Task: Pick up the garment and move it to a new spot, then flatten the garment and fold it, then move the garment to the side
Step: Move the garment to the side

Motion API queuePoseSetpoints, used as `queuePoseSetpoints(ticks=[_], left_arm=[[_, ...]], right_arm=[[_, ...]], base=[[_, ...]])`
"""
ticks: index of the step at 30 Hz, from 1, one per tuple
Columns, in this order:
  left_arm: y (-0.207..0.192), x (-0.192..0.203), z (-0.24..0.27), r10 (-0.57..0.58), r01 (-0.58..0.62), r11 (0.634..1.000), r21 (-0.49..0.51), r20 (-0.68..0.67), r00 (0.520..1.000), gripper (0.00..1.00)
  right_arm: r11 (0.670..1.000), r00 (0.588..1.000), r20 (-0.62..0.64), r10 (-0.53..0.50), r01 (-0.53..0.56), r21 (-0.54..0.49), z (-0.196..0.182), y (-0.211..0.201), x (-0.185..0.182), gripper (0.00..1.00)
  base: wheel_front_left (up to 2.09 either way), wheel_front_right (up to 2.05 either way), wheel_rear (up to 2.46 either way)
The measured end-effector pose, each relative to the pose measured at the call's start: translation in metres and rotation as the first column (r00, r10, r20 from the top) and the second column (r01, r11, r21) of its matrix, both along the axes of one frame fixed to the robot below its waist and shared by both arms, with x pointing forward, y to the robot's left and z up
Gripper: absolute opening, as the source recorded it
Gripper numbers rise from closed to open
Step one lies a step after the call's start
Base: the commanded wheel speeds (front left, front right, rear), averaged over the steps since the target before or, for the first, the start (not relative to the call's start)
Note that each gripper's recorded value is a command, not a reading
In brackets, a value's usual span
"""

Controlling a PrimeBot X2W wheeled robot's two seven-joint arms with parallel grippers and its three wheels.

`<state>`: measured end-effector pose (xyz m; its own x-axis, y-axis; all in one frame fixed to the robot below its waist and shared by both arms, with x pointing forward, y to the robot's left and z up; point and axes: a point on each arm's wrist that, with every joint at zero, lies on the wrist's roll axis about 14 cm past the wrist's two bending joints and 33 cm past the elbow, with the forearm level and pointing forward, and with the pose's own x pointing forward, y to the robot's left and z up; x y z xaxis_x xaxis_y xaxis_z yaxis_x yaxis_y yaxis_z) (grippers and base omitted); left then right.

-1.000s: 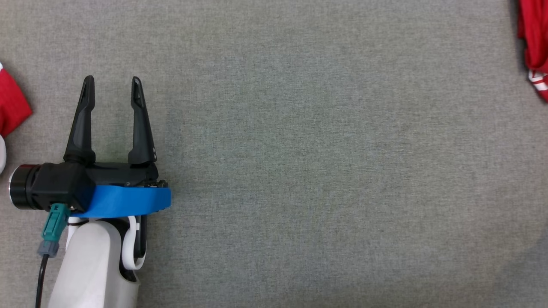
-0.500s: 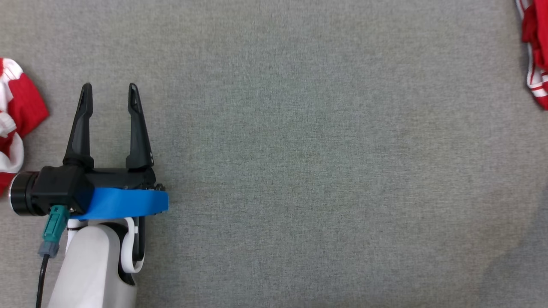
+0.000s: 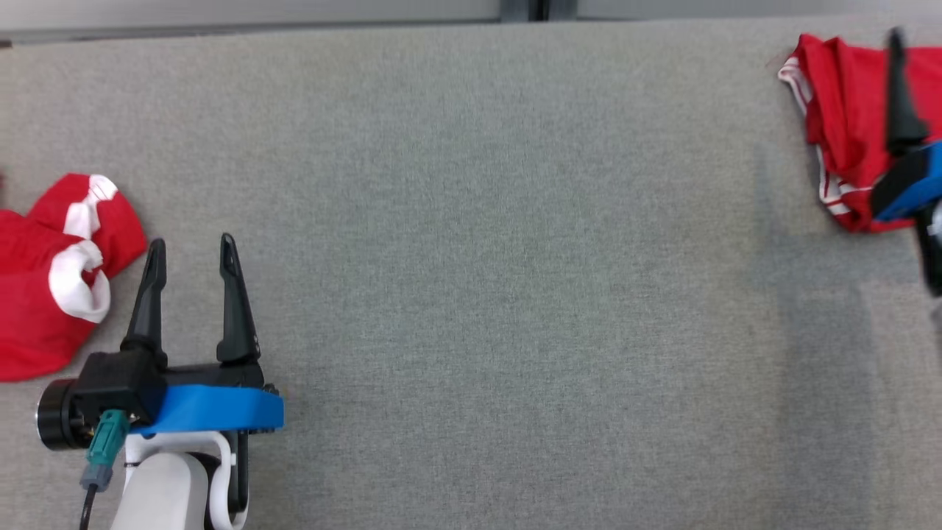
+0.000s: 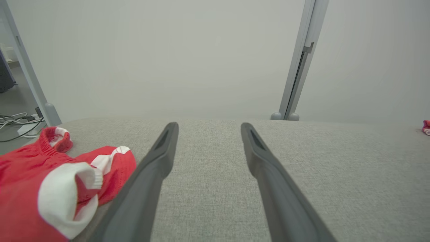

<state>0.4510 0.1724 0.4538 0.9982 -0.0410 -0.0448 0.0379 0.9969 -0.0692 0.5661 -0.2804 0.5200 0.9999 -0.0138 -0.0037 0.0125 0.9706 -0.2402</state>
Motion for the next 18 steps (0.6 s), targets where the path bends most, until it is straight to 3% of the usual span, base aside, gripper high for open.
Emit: queuePoseSetpoints(ticks=[9,18], left_arm=[[0.007,-0.032,0.022,0.023,-0.023,1.000,-0.005,0.030,0.999,1.00],[0.010,-0.054,0.031,0.034,-0.034,0.999,-0.011,0.034,0.999,1.00]], right_arm=[[0.980,0.985,0.053,0.163,-0.168,0.111,0.011,0.083,-0.046,1.00],[0.962,0.982,0.054,0.180,-0.187,0.198,0.003,0.103,-0.093,1.00]], base=[[0.00,0.00,0.00],[0.00,0.00,0.00]])
